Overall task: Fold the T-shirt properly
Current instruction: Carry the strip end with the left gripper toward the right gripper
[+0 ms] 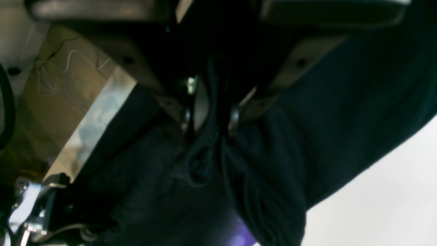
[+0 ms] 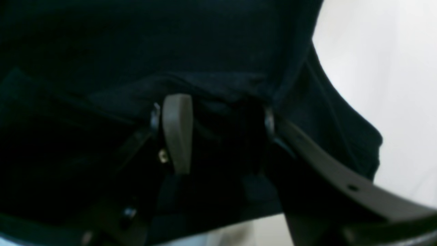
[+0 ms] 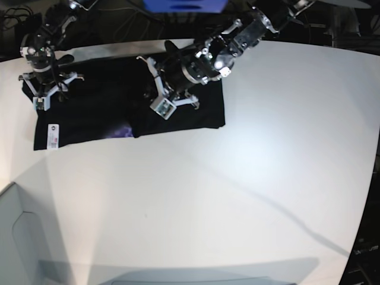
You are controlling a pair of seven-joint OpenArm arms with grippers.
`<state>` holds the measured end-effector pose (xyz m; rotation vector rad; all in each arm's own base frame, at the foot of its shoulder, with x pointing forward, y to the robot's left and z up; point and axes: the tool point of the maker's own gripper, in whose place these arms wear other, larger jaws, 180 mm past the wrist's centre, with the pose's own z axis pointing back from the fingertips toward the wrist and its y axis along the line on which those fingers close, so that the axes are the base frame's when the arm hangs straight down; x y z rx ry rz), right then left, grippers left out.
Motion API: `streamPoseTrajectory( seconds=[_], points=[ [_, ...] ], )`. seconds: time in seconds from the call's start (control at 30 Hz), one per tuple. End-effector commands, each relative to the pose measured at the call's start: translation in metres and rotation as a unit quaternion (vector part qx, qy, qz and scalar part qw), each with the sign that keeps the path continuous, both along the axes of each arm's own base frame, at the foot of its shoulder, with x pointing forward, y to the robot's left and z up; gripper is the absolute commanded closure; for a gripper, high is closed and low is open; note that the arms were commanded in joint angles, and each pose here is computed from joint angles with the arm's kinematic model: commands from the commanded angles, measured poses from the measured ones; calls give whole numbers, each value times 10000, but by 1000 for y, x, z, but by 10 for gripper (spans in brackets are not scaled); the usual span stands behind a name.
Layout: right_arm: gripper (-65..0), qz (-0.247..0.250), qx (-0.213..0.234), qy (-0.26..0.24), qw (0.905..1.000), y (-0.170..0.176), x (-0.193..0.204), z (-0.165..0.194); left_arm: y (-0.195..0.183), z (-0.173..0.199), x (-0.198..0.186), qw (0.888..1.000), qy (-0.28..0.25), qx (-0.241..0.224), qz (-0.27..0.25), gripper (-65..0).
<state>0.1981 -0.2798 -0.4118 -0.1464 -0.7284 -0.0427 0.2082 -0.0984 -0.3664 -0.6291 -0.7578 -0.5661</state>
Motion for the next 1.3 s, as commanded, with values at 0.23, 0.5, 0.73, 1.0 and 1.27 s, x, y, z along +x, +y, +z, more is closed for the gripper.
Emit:
streamPoseTrajectory(
  seconds=[0.23, 0.5, 0.73, 1.0, 1.27],
  points=[
    [-266, 31, -72, -173, 9998, -3, 7, 9, -22, 6, 12, 9997, -85, -212, -7, 0],
    [-267, 31, -72, -173, 9998, -3, 7, 9, -38, 12, 16, 9994, -37, -354, 3, 0],
    [-268, 31, -72, -173, 9998, -3, 7, 9, -40, 14, 21, 9994, -91, -347, -6, -246],
    [-270, -6, -119, -329, 9994, -7, 16, 18, -42, 53, 22, 9962, -434, -757, -20, -325],
    [-271, 66, -452, -697, 9965, -13, 29, 51, 17, 57, 30, 9956, -633, -540, 421, -325]
  ],
)
